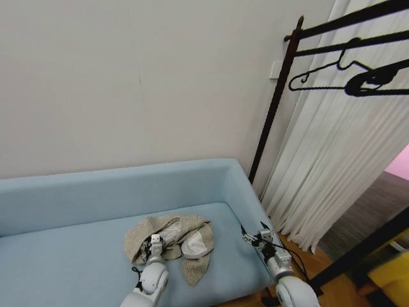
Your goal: Pick up the clothes from the sofa and hang them on the clothes hanger.
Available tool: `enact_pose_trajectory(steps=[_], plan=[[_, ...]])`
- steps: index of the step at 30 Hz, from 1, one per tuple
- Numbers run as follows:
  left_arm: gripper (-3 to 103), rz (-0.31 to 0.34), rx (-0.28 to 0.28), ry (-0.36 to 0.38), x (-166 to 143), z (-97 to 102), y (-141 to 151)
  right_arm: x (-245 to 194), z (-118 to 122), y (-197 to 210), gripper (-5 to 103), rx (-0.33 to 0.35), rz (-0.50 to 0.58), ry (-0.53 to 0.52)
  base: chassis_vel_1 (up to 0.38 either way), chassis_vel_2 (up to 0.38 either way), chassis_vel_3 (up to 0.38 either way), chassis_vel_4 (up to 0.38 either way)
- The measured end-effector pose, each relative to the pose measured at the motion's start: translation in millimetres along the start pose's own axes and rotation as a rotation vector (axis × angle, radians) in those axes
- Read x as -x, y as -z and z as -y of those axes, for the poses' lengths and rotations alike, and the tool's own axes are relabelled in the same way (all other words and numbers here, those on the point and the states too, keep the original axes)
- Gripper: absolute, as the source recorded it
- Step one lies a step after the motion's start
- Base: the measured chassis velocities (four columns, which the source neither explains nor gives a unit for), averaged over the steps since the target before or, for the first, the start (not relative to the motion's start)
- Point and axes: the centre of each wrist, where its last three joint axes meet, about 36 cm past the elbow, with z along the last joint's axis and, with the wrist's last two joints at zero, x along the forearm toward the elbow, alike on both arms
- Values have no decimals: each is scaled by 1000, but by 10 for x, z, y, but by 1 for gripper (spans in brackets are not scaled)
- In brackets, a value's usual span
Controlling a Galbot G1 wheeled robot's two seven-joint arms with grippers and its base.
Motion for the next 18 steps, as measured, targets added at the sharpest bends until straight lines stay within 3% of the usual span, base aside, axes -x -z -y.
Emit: enact_pose_trajectory(steps=[2, 6, 8, 11, 13, 18], plan=[[42, 2, -5, 4, 5, -19, -13, 6, 7, 0, 100, 0, 1, -2, 0, 0, 0, 0], [31, 10, -7, 3, -33, -44, -23, 16, 12, -1, 100, 1, 2, -6, 0, 0, 0, 0], [20, 30, -11, -11, -100, -73, -22, 22, 15, 2, 100, 2, 3, -8, 0, 0, 0, 0], [15, 60, -12, -38, -198, -115, -9, 31, 16, 11, 100, 3, 6, -10, 0, 0, 0, 0], [4, 109, -11, -74, -322, -185, 36, 47, 17, 24, 100, 4, 11, -13, 0, 0, 0, 0], [2, 133, -10, -76, -383, -306, 102, 68, 15, 41, 100, 5, 14, -13, 0, 0, 0, 0]])
